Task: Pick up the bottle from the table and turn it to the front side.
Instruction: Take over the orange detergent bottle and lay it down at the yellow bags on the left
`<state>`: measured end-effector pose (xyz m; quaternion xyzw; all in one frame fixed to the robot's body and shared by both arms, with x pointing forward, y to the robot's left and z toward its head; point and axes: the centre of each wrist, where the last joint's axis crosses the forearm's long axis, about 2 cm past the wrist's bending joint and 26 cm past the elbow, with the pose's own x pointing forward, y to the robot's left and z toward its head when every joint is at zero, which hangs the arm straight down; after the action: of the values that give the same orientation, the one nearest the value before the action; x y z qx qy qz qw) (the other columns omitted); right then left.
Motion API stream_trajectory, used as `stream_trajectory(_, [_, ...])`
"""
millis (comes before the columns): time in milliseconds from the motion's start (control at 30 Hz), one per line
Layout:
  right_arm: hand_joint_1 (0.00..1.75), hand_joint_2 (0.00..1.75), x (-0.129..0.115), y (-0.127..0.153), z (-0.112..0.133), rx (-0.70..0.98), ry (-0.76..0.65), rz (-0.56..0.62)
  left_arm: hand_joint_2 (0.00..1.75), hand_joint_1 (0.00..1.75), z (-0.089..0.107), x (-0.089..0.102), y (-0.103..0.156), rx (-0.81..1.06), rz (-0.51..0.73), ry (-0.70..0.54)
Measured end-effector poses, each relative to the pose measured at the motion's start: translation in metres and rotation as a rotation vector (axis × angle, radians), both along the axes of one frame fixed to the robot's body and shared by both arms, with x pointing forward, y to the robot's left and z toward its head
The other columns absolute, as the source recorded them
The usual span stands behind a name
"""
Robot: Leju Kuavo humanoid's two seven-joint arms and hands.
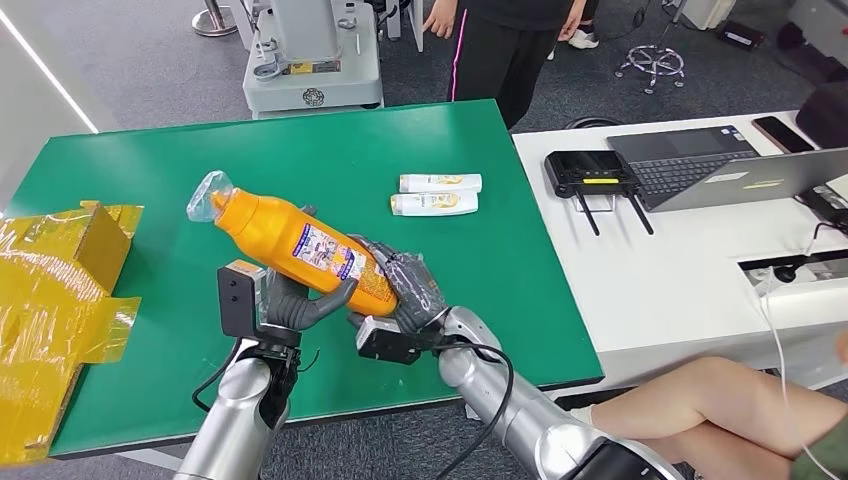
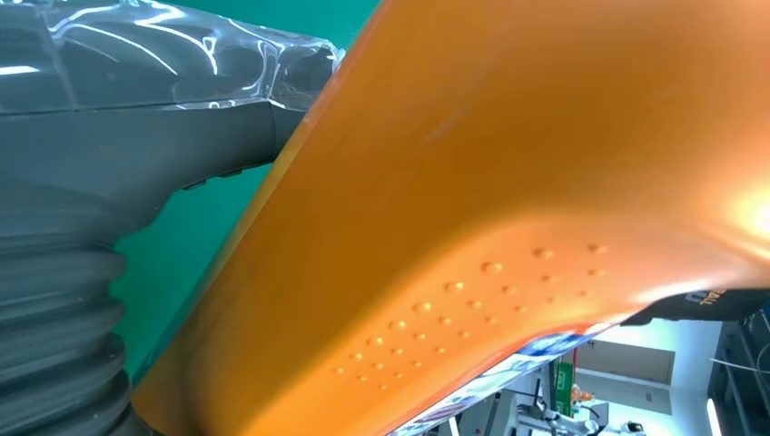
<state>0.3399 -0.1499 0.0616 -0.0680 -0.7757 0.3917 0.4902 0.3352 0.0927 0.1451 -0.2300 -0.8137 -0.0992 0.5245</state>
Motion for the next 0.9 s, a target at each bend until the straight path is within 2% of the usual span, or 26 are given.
stream_trajectory(300, [1.75, 1.75, 0.002, 0.001, 0.003, -0.065, -0.074, -0.028, 1.75, 0.0, 0.001, 0.0, 0.0, -0.003, 0.002, -0.001])
stream_trajectory(900, [1.75, 1.75, 0.006, 0.029, 0.017, 0.008, -0.043, -0.012, 1.75, 0.0, 0.015, 0.01, -0.001, -0.018, 0.039, -0.029])
